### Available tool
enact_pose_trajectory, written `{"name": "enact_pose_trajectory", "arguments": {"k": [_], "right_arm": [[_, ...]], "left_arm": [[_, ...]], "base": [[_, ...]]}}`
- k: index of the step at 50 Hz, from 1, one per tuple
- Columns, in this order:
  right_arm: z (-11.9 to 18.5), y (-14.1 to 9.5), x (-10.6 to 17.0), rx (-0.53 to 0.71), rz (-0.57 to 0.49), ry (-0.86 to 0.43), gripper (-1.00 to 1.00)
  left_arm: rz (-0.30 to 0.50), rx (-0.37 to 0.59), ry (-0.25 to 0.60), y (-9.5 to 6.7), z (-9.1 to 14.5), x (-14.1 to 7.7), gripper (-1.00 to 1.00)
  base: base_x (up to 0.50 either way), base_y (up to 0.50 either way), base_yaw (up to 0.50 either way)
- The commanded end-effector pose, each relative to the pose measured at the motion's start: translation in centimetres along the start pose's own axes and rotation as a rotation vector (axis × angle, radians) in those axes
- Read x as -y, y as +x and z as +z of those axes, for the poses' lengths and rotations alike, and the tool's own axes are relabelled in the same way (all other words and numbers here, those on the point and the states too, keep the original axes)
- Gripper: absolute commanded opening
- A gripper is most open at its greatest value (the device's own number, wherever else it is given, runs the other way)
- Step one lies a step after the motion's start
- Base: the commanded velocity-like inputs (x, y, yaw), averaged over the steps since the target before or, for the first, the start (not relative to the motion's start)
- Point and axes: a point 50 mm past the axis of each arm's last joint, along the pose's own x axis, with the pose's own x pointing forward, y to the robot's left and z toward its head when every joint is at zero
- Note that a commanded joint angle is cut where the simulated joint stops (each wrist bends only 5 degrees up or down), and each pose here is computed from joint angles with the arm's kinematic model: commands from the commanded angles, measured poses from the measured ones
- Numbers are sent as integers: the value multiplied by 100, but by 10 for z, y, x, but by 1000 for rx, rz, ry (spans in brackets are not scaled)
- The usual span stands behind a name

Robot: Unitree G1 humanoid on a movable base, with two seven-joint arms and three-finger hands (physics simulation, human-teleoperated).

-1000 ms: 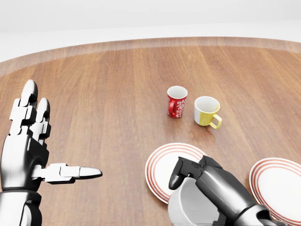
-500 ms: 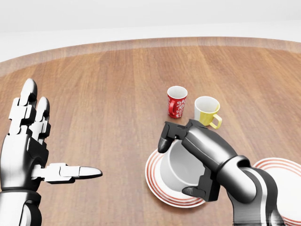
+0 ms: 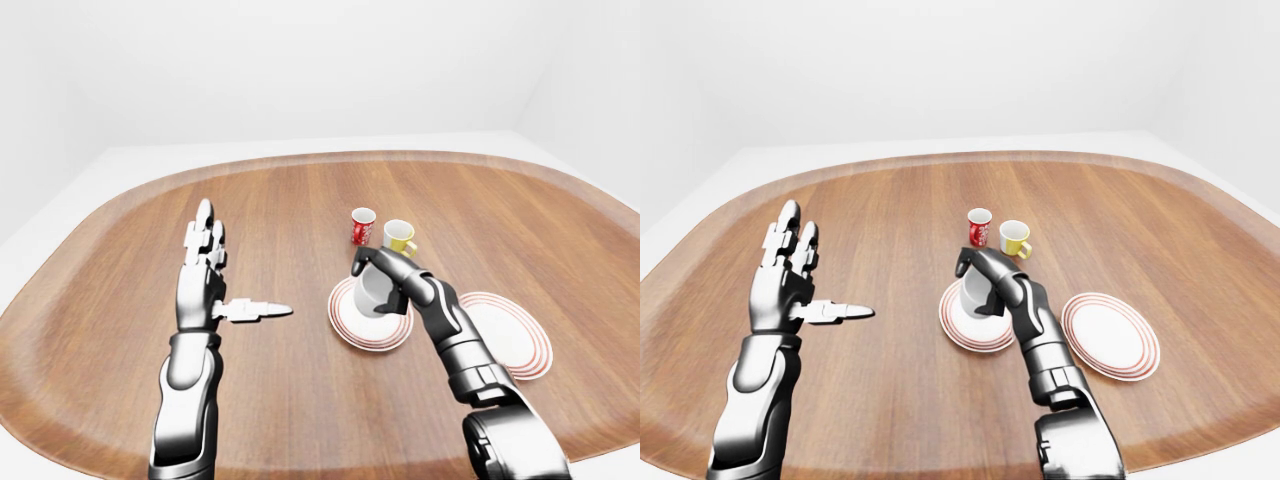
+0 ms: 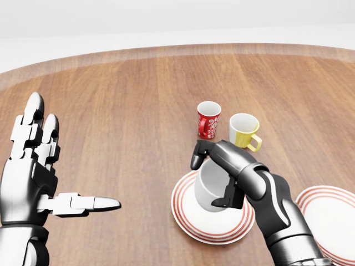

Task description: Put the white mug on the left plate.

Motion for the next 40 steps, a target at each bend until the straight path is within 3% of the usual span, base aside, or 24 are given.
{"name": "enact_pose_trajectory", "arguments": {"k": [1,23,40], "right_arm": [[-17,20,-1,-107,-4,31,-100],[-30,27,-7,-227,37,15,-100],[-18,33,-6,-200,38,-21,-100]], "left_arm": [[-2,-4,0,-1,-1,1,100],[-3,-6,-1,-1,-1,1,100],[-1,2,-2,0,0,0,100]], "base": [[0,0,0],[0,0,0],[0,0,0]]}}
